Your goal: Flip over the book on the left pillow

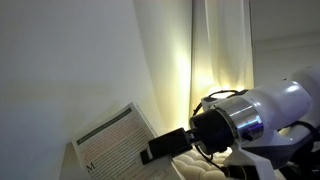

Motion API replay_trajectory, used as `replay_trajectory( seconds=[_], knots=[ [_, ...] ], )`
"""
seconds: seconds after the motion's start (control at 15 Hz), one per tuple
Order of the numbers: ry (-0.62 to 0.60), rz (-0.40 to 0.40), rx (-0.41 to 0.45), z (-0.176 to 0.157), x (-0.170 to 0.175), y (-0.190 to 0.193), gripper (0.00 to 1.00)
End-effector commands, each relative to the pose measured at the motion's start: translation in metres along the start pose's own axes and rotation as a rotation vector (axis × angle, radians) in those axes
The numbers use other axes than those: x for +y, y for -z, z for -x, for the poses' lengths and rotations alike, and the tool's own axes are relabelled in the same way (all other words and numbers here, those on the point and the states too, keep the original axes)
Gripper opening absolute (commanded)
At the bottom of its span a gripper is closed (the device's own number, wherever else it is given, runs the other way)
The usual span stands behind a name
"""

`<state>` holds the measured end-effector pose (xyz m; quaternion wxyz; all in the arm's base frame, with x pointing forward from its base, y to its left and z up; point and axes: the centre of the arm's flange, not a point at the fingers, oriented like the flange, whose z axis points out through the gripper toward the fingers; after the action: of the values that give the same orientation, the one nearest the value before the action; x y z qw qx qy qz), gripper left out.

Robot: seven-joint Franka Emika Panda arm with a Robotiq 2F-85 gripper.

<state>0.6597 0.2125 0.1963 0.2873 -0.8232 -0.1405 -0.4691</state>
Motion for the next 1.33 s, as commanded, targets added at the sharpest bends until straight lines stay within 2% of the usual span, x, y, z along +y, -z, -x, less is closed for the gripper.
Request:
replay_trajectory(
  seconds=[0.0, 0.13, 0.33, 0.67, 0.8, 1.07, 1.27],
  knots=[
    [-0.162, -0.116, 0.029, 0.049, 0.03, -0.024, 0.07],
    [-0.23, -0.124, 0.0, 0.055, 0.035, -0.023, 0.07],
    [-0.22, 0.029, -0.067, 0.052, 0.041, -0.024, 0.07],
    [-0.208, 0.107, -0.088, 0.056, 0.045, -0.03, 0.07],
    [-0.197, 0.124, -0.095, 0.05, 0.042, -0.02, 0.07],
    [-0.024, 0.107, -0.052, 0.016, 0.0, 0.027, 0.07],
    [0.096, 0.119, -0.032, 0.007, -0.014, 0.045, 0.07]
  ],
)
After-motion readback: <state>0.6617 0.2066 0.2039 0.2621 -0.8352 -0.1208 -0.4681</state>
